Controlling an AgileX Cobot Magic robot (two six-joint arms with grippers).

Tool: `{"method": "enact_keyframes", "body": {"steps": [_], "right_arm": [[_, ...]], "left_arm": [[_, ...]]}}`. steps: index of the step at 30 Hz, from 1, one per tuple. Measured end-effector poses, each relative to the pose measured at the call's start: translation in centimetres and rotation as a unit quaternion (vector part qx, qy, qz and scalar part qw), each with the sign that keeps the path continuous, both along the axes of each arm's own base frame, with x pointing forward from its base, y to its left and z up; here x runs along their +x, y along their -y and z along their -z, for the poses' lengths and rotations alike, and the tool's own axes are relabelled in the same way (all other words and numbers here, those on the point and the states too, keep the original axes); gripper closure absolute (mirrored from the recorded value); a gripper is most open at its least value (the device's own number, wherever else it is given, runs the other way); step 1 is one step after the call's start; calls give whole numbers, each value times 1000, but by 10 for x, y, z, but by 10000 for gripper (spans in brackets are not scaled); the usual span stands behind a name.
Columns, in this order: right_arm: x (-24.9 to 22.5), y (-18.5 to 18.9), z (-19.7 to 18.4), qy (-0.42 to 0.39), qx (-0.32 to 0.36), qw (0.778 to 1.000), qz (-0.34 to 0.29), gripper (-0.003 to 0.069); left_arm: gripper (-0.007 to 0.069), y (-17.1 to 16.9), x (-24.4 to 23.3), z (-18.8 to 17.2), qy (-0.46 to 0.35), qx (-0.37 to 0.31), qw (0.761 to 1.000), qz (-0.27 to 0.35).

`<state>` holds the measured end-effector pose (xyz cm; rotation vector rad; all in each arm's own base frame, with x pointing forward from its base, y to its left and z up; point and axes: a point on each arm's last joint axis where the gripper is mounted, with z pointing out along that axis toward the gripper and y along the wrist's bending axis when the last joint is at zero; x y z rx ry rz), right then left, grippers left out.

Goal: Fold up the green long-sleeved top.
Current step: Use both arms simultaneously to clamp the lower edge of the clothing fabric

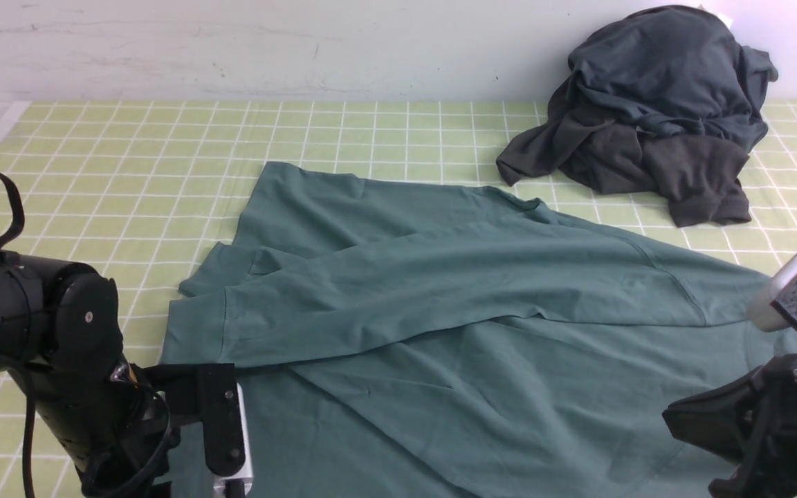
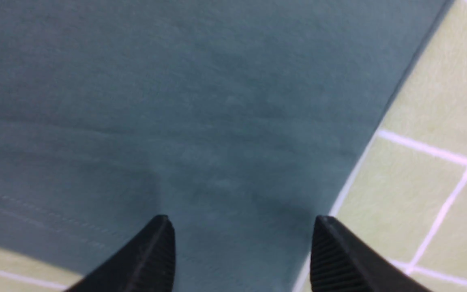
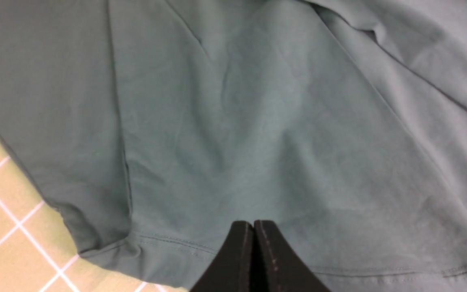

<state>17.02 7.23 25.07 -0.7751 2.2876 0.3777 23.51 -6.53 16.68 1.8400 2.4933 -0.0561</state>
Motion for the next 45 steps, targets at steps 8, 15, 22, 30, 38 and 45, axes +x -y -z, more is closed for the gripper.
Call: {"method": "enact_keyframes", "body": {"steps": [8, 15, 22, 30, 38, 45], "right_arm": [[-2, -4, 0, 0, -1, 1000, -12, 673], [-2, -4, 0, 0, 0, 1000, -13, 673], [-2, -4, 0, -1, 1, 1000, -14, 673], [-2, -4, 0, -2, 3, 1000, -13, 673], [-2, -5, 0, -2, 3, 1000, -13, 673], [-6, -11, -5, 25, -9, 998, -60, 673]], "left_arm": [[206, -6, 1, 1, 17, 33, 999, 31], [217, -7, -11, -9, 34, 13, 999, 19], [219, -15, -36, 6, 58, 25, 994, 87], [359, -17, -32, 15, 101, 37, 987, 118], [606, -15, -33, 8, 117, 19, 988, 97], [606, -10, -39, -11, 142, -48, 988, -49]]}}
